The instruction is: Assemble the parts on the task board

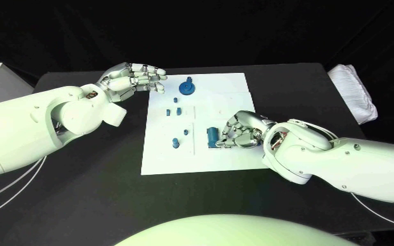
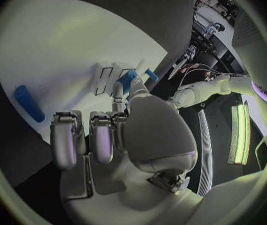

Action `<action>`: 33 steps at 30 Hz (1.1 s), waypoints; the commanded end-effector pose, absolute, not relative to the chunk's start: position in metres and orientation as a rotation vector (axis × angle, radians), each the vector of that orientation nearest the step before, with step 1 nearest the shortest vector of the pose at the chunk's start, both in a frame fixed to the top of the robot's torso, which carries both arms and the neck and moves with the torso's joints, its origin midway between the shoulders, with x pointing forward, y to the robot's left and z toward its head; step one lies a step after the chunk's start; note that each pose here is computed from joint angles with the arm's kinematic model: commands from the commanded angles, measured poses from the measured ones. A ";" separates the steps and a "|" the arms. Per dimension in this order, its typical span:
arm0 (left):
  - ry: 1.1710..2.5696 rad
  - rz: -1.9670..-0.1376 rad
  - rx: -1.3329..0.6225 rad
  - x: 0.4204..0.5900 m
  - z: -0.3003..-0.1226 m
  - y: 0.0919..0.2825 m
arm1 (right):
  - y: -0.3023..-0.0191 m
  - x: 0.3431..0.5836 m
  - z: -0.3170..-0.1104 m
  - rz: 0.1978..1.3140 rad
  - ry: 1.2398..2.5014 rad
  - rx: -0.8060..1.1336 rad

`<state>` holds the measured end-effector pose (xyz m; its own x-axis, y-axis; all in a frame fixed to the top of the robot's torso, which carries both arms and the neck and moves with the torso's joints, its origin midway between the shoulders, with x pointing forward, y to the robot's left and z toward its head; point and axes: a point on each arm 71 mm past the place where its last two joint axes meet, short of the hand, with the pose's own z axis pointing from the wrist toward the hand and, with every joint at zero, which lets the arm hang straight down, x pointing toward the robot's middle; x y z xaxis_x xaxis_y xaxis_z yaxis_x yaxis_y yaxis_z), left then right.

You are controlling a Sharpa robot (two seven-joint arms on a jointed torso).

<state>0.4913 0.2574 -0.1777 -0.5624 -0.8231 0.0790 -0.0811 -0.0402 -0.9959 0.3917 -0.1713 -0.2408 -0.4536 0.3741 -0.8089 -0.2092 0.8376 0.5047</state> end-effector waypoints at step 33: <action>1.676 -1.673 -0.962 0.490 -0.177 0.260 | -0.169 0.393 -0.250 0.649 1.981 0.116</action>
